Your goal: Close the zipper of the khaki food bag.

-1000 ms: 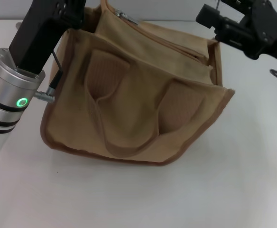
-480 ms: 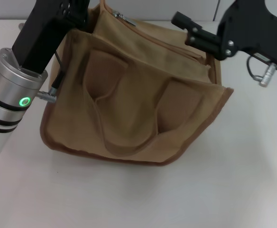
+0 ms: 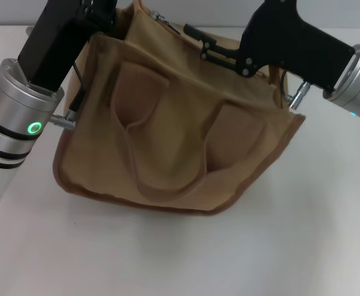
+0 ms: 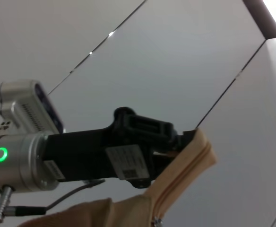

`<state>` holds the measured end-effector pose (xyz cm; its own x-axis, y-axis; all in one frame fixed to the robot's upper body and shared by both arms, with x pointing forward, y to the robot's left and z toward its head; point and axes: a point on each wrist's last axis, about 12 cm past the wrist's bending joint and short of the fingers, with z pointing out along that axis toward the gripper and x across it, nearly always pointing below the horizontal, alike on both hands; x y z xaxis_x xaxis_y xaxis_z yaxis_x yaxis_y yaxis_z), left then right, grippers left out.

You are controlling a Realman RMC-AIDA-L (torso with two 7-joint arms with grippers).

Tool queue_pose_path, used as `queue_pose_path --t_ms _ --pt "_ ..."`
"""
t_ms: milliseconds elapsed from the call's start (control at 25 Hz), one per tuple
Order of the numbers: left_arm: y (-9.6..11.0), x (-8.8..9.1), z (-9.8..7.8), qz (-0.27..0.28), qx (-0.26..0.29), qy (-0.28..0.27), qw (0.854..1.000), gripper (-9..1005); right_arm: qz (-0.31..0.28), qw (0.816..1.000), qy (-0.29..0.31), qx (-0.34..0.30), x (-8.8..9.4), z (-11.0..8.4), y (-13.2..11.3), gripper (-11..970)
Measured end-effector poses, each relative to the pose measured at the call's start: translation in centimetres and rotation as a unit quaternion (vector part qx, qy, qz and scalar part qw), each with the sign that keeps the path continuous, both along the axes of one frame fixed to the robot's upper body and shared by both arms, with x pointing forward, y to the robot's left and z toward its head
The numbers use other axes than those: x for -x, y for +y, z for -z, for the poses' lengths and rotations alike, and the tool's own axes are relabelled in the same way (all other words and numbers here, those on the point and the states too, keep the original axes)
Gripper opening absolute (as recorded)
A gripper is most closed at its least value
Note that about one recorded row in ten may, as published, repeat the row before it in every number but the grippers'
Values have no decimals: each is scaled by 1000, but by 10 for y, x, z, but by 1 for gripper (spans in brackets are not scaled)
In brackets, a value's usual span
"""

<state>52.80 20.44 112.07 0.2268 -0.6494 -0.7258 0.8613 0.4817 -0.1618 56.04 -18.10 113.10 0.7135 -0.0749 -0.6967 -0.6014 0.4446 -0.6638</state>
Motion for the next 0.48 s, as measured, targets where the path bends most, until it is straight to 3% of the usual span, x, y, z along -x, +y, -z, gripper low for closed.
queue_pose_path --t_ms 480 --pt "-5 -3 -3 -8 -8 -13 1000 80 16 1000 -7 7 0 3 2 758"
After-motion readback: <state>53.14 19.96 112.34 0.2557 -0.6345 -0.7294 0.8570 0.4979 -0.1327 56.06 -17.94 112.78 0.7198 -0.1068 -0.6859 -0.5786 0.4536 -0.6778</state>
